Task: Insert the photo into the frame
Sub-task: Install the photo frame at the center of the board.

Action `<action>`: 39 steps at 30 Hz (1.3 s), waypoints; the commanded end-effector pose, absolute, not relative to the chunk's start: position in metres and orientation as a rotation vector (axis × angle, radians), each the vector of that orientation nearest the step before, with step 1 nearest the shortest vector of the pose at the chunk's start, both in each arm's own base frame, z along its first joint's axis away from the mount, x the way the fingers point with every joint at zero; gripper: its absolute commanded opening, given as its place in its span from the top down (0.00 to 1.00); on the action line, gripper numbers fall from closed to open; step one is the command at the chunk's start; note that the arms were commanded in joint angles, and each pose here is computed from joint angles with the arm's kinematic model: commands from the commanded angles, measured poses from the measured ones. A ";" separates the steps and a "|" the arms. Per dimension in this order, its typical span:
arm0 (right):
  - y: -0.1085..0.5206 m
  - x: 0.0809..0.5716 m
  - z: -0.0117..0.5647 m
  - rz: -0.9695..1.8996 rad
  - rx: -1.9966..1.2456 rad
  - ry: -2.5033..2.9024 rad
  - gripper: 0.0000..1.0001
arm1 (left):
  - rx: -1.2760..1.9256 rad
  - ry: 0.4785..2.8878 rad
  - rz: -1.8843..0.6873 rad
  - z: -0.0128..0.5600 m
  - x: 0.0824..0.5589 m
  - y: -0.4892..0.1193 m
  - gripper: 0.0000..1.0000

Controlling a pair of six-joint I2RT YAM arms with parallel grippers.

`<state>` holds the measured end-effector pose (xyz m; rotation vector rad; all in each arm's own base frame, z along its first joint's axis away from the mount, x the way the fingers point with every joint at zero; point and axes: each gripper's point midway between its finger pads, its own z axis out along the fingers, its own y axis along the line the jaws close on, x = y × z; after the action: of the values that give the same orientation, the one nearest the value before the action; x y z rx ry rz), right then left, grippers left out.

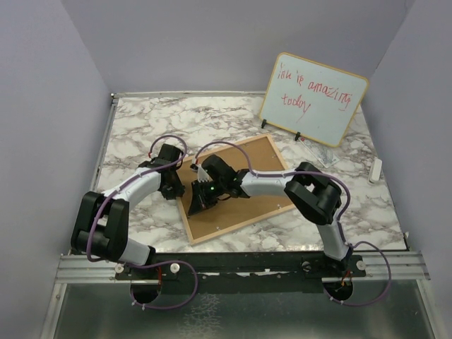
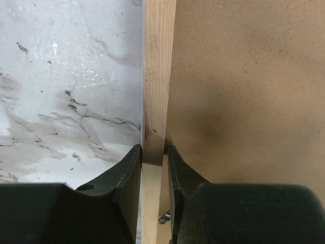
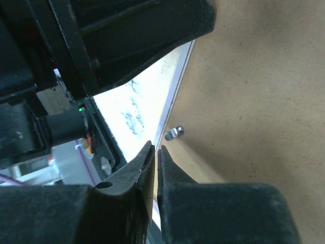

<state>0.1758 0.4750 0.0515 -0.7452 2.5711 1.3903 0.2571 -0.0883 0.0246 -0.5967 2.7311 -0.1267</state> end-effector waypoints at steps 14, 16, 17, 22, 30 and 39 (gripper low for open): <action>0.448 0.208 0.034 0.804 -0.944 2.128 0.72 | -0.704 2.648 -0.205 0.015 0.269 -0.094 0.74; 0.444 0.211 0.029 0.759 -0.955 2.107 0.71 | -0.737 2.611 -0.220 0.015 0.267 -0.093 0.71; 0.442 0.213 0.026 0.739 -0.955 2.104 0.70 | -0.745 2.595 -0.223 0.015 0.267 -0.092 0.70; 0.450 0.218 0.019 0.668 -0.954 2.077 0.69 | -0.738 2.565 -0.170 0.009 0.266 -0.082 0.69; 0.464 0.207 0.015 0.690 -0.951 2.104 0.69 | -0.645 2.576 -0.163 0.008 0.264 -0.081 0.90; 0.465 0.196 -0.002 0.664 -0.972 2.139 0.78 | -0.632 2.590 -0.134 0.001 0.257 -0.076 0.91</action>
<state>0.2082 0.4787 0.0349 -0.9236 2.0490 0.7563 0.2766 -0.0904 0.0246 -0.6477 2.5182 -0.2547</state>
